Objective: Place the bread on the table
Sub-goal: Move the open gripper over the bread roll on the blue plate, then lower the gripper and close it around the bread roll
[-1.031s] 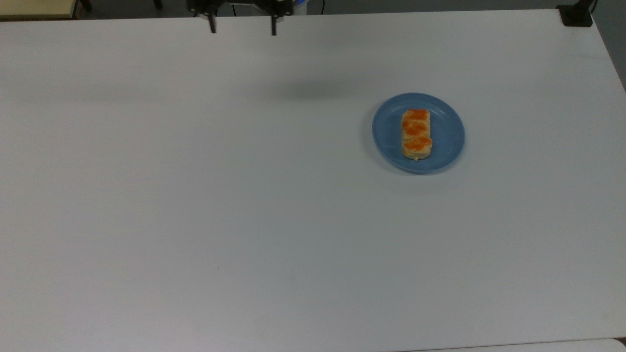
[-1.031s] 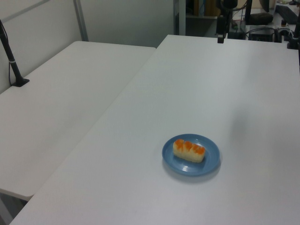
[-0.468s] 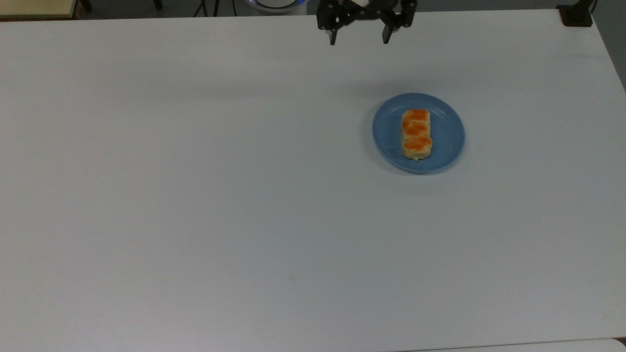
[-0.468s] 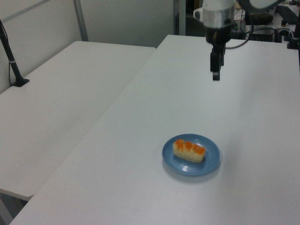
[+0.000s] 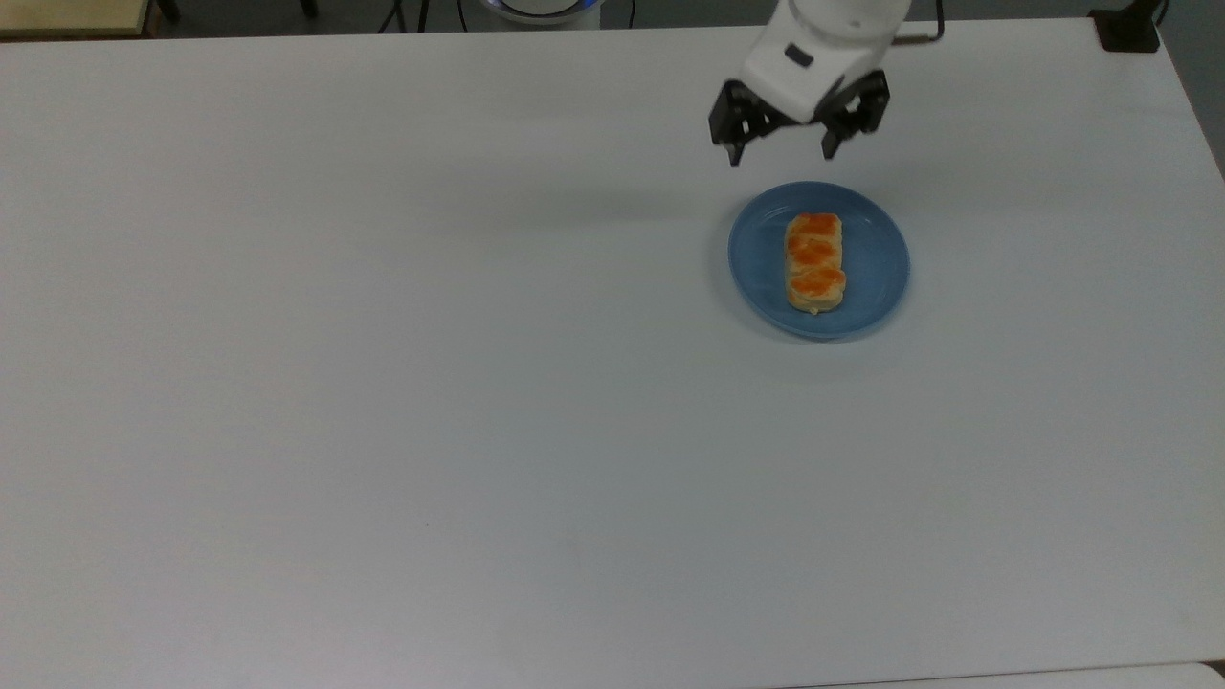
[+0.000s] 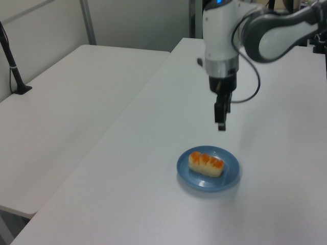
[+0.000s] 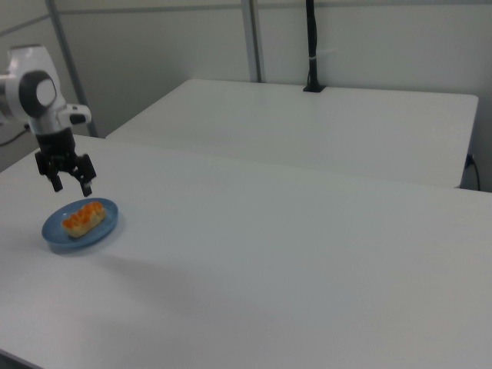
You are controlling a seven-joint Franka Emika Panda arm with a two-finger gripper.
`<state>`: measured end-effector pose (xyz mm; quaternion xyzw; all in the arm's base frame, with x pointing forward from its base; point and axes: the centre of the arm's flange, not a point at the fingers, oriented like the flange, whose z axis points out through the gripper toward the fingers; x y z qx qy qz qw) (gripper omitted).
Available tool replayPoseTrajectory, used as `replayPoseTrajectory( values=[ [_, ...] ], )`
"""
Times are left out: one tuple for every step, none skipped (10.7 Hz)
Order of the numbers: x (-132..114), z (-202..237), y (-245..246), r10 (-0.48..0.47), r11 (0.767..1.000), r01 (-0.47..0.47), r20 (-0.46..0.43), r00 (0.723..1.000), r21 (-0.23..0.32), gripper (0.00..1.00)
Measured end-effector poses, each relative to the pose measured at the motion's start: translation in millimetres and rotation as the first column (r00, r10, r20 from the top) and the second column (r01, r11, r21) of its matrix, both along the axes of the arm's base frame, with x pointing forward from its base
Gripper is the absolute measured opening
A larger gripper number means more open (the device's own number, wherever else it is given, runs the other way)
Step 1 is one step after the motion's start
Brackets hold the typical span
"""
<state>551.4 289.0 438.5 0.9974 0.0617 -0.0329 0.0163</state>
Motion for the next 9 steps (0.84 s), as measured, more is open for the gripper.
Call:
replayPoseTrajectory(
  values=[
    [5, -23, 7, -0.018, 1.0, 0.018, 0.004, 1.0, 0.008, 1.0],
    [11, -44, 12, -0.045, 0.999, 0.045, 0.013, 0.999, 0.018, 1.0],
    [18, -59, 16, -0.087, 0.996, 0.086, 0.036, 0.996, 0.038, 1.0],
    [23, -72, 22, -0.125, 0.991, 0.122, 0.057, 0.99, 0.059, 1.0],
    [25, -84, 29, -0.149, 0.987, 0.143, 0.072, 0.986, 0.076, 0.99],
    [26, -92, 36, -0.162, 0.984, 0.155, 0.081, 0.983, 0.089, 0.99],
    [26, -97, 40, -0.166, 0.983, 0.158, 0.086, 0.982, 0.095, 0.97],
    [24, -99, 44, -0.161, 0.984, 0.153, 0.084, 0.983, 0.095, 0.96],
    [22, -101, 47, -0.155, 0.985, 0.147, 0.081, 0.985, 0.093, 0.93]
  ],
)
